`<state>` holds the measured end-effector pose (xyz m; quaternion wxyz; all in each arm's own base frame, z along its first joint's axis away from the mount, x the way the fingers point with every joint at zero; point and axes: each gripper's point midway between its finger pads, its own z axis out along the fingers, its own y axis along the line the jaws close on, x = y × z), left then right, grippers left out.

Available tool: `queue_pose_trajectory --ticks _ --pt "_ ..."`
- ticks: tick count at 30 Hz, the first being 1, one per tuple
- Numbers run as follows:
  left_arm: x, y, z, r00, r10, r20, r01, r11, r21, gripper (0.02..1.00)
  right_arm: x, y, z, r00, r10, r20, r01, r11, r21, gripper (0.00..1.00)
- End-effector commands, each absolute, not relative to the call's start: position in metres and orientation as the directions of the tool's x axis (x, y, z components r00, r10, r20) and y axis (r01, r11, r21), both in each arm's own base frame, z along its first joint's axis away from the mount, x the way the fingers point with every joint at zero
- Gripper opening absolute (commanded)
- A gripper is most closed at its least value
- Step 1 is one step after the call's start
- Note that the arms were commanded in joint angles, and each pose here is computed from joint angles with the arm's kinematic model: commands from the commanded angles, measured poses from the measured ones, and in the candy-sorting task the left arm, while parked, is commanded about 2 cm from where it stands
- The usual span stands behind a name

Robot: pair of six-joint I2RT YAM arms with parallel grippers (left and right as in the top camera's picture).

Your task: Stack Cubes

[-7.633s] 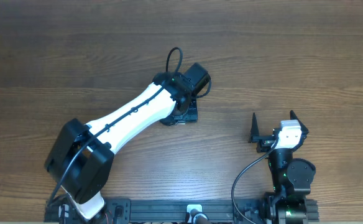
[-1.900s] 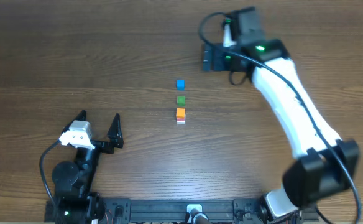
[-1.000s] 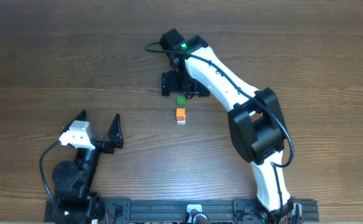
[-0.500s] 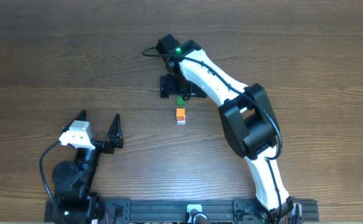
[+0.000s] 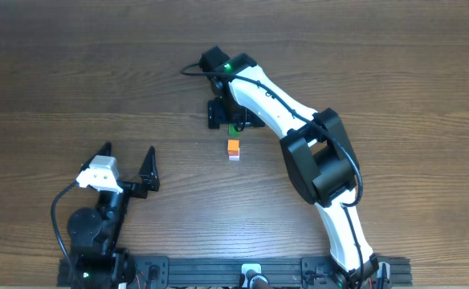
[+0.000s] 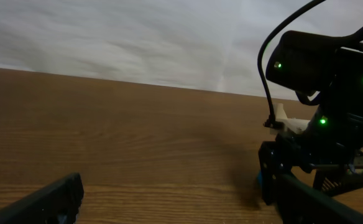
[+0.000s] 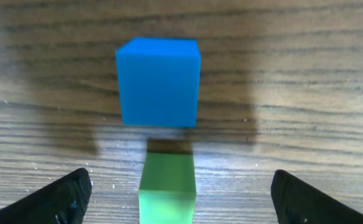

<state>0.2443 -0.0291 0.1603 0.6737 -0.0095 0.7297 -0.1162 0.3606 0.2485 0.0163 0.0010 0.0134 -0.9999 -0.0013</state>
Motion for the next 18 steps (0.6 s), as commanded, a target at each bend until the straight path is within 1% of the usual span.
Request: queue_pose_trajectory --ticks 1,9,13,16,18 --pt "0.2441 -0.0299 0.1592 -0.09 -0.16 -0.983 0.151 0.973 -0.172 0.996 0.3591 0.2531 0.013 -1.0 -0.031 0.002 -0.031 0.999 -0.017 0.893" --pt "0.2441 -0.0299 0.1592 -0.09 -0.16 -0.983 0.151 0.973 -0.172 0.998 0.3541 0.2534 0.0078 -1.0 -0.012 0.026 -0.012 1.0 -0.023 0.869" --pt "0.2441 -0.0299 0.1592 -0.09 -0.16 -0.983 0.151 0.973 -0.172 0.998 0.3532 0.2552 0.0078 -1.0 -0.001 0.031 -0.001 1.0 -0.013 0.809" --pt "0.2441 -0.0299 0.1592 -0.09 -0.16 -0.983 0.151 0.973 -0.172 0.998 0.3529 0.2557 0.0078 -0.999 0.002 0.033 0.002 1.0 -0.011 0.746" --pt "0.2441 -0.0299 0.1592 -0.09 -0.16 -0.983 0.151 0.973 -0.172 0.998 0.353 0.2558 0.0078 -0.999 0.002 0.033 0.002 1.0 -0.01 0.678"
